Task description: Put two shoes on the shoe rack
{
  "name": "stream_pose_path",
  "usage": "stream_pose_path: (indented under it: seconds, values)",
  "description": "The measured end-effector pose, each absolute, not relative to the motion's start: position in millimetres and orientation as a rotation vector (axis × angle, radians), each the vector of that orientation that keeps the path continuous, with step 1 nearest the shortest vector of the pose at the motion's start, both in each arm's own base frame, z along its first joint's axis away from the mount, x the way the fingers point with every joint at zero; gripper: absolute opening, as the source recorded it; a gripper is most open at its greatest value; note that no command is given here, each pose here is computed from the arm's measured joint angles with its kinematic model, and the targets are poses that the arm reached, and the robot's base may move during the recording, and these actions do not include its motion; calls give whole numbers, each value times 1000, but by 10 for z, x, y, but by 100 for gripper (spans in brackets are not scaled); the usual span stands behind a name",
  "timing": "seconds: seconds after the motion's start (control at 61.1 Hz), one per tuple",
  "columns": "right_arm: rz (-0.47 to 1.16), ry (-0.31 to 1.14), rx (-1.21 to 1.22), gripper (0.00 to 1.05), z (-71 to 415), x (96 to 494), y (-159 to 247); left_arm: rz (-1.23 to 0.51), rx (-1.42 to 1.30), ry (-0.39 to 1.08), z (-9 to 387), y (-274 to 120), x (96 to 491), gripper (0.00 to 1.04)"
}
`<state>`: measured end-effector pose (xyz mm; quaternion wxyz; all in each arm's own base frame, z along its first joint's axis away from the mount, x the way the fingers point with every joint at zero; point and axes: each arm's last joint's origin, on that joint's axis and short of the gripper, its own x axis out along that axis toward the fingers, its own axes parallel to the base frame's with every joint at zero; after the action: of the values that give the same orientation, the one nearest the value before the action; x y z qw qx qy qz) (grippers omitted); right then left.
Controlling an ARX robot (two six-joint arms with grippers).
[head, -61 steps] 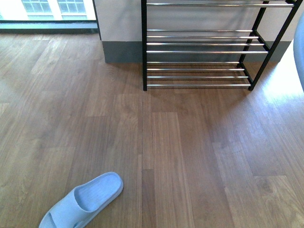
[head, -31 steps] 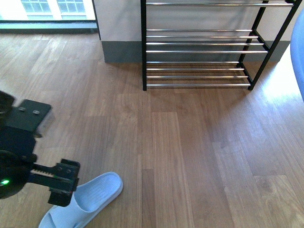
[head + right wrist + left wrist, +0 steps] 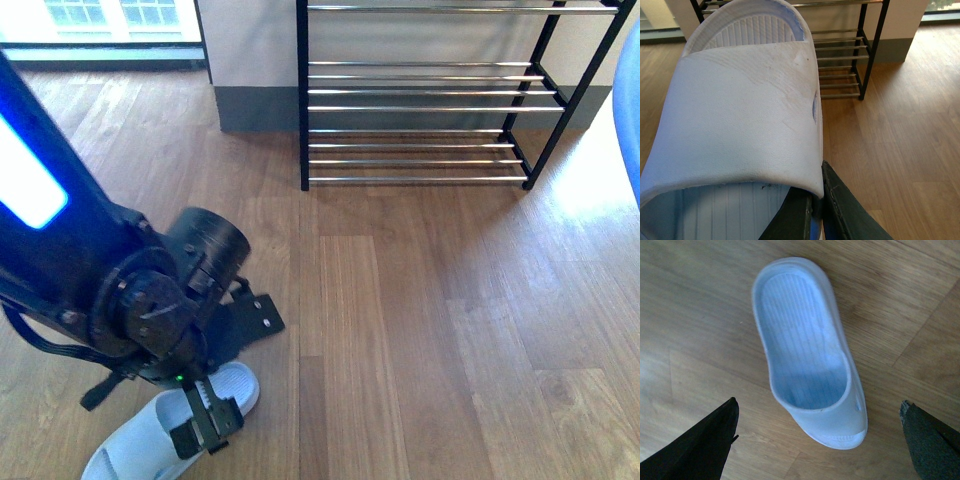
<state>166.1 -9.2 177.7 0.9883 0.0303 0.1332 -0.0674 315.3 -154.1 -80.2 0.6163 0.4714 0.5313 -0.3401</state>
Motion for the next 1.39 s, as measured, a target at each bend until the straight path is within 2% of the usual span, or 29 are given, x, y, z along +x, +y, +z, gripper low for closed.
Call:
stream_pose_path:
  seconds: [0.147,0.377,0.426,0.573,0.704,0.819,0.868,1.146,1.277,1.392]
  values:
    - [-135,268,61,2,1777,1661,-92,-921,1217,1296,-1136,-1658,3063,95]
    - [-135,268,61,2,1777,1661,-92,-922,1255,1393,-1496,-1665,2976,95]
    - [-135,268,61,2,1777,1661,-92,-909,1266,1410,-1554,-1646,2955,95]
    - [-135,268,61,2,1777,1661,-92,-691,1298,1381,-1743,-1559,3031,95]
    - [-135,268,61,2,1777,1661,-92,-619,1283,1413,-1781,-1425,3068,95]
    - [-135,268,61,2,1777,1661,-92,-626,1254,1444,-1814,-1399,3037,95]
    - [-135,268,61,2,1777,1661,-92,-642,1244,1448,-1815,-1415,3024,91]
    - [-135,268,61,2,1777,1661,-92,-712,1213,1490,-1812,-1483,2953,52]
    - [-135,268,61,2,1777,1661,-92,-722,1212,1500,-1790,-1473,2906,25]
    - [-135,268,61,2,1777,1661,-92,-688,1211,1453,-1704,-1463,2949,3]
